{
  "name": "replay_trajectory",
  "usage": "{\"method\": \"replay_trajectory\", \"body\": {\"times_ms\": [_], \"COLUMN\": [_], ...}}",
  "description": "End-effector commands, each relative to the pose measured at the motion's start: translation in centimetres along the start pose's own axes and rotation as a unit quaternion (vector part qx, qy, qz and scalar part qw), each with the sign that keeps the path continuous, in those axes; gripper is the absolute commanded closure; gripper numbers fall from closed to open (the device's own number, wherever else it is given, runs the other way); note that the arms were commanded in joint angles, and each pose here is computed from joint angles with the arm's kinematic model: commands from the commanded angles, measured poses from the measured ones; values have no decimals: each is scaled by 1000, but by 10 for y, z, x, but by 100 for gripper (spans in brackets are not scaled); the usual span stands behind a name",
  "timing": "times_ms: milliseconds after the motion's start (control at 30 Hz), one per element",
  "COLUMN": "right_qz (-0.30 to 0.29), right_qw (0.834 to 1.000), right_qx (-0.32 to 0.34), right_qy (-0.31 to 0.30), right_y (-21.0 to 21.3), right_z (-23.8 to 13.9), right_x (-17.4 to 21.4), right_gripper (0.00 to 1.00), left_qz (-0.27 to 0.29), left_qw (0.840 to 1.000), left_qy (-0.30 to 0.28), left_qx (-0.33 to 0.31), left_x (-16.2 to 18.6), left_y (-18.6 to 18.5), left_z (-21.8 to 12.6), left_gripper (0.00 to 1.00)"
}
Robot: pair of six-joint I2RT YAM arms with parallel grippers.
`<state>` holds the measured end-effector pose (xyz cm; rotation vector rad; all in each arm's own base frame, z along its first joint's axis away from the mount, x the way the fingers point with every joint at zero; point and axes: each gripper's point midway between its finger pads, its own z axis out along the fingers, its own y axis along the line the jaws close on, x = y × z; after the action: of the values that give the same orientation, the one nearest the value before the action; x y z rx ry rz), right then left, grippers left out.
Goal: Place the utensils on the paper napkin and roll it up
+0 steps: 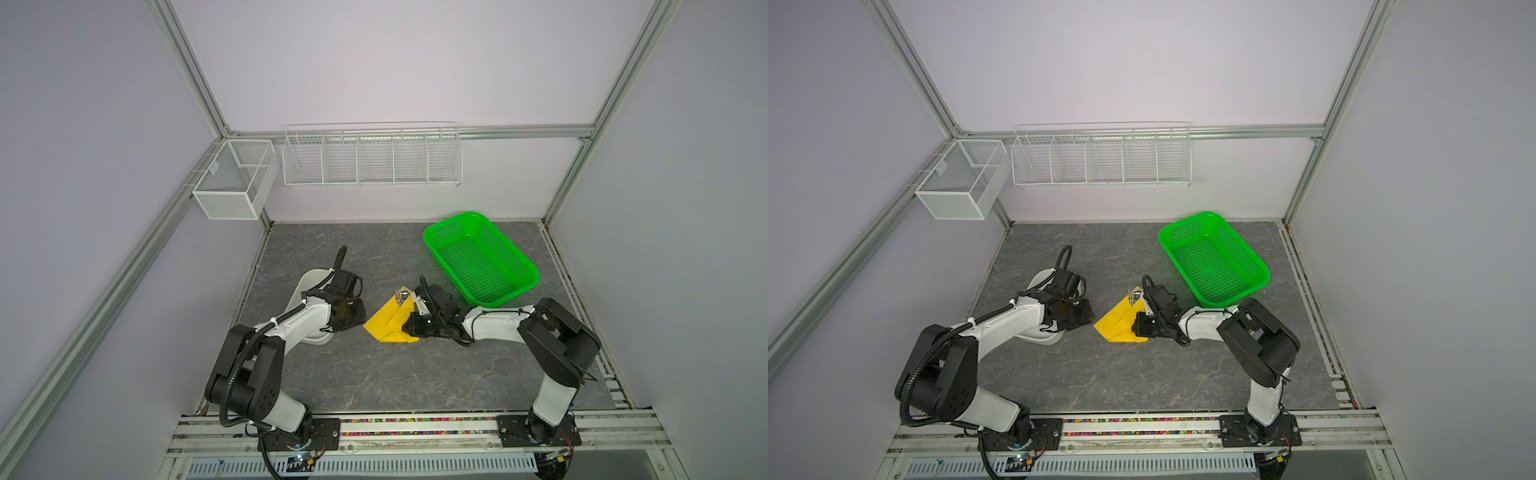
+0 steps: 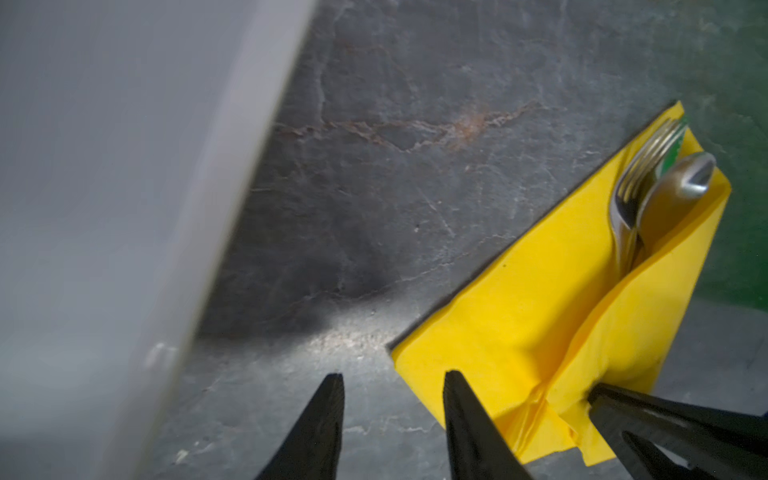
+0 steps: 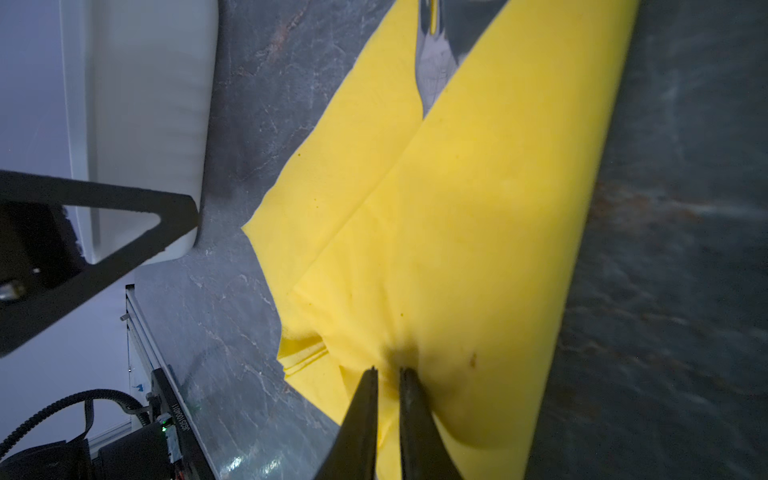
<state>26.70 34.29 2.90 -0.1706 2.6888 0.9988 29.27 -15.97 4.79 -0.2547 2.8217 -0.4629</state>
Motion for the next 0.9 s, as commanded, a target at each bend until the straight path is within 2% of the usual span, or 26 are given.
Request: {"method": "replay_trajectory", "body": {"times_ms": [0, 333, 867], "right_qz": [15, 15, 12], "right_qw": [999, 999, 999], "right_qx": [42, 42, 44], "right_qy": [17, 18, 17], "right_y": [-21, -21, -21], "right_z": [4, 5, 3], "right_x": [13, 13, 13], "right_gripper": [84, 85, 85], "left_qz": [-10, -14, -14], "left_qw": [1000, 1000, 999], "left_qy": [12, 23, 39], "left_qx": [19, 1, 17], "left_x": [7, 13, 18], "left_y": [-7, 1, -4], "left_z": [8, 24, 37], "left_gripper": [58, 60, 72]}}
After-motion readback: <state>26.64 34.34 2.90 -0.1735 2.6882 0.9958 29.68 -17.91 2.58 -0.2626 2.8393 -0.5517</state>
